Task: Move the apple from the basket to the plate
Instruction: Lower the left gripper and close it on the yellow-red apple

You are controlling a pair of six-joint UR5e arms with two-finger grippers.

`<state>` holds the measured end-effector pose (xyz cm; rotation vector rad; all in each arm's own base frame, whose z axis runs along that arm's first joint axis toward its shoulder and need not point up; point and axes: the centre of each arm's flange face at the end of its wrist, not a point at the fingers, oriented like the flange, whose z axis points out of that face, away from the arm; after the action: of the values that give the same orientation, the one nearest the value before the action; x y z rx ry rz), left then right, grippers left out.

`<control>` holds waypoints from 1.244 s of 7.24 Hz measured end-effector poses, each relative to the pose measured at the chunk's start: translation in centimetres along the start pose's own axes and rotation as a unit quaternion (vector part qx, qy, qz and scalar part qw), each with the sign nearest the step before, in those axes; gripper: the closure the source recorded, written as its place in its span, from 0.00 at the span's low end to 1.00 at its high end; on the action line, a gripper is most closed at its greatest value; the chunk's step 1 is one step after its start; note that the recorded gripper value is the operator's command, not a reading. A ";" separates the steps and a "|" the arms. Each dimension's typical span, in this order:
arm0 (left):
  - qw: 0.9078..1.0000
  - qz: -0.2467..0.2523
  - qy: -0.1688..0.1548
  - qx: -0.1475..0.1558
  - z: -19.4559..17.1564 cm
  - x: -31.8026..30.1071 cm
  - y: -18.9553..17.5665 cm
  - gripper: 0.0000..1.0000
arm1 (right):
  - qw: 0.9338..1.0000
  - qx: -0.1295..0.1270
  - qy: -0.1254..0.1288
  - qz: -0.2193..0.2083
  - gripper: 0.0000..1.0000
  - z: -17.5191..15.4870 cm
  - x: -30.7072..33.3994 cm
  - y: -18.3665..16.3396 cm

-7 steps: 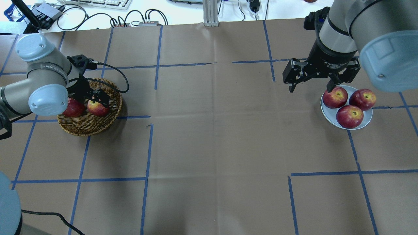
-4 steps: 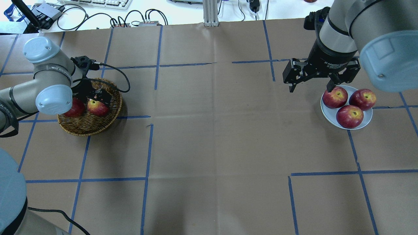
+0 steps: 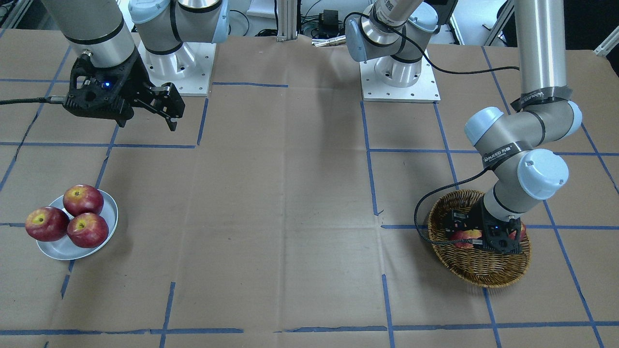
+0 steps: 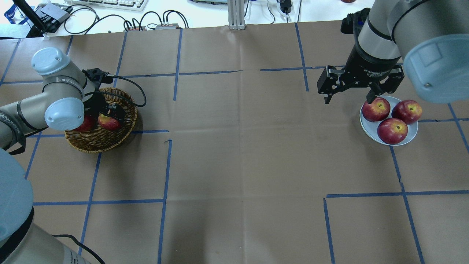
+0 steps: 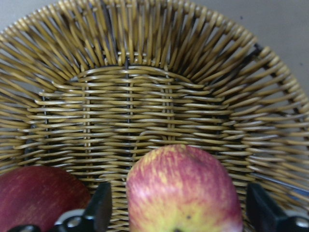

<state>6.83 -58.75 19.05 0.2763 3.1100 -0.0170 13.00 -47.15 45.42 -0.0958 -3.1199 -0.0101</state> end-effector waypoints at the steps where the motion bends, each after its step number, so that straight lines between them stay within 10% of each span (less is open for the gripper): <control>1: 1.000 -0.002 0.001 -0.002 0.3 0.0 0.0 0.34 | 1.000 0.000 0.000 0.000 0.00 0.0 0.0 0.0; 9: 0.999 -0.053 -0.005 0.008 -6.4 7.7 -0.1 0.52 | 1.000 0.000 0.000 0.000 0.00 0.0 0.0 0.0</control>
<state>-0.90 -57.39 25.34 0.1115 3.1126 -0.0452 13.00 -47.15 45.43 -0.0957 -3.1200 -0.0097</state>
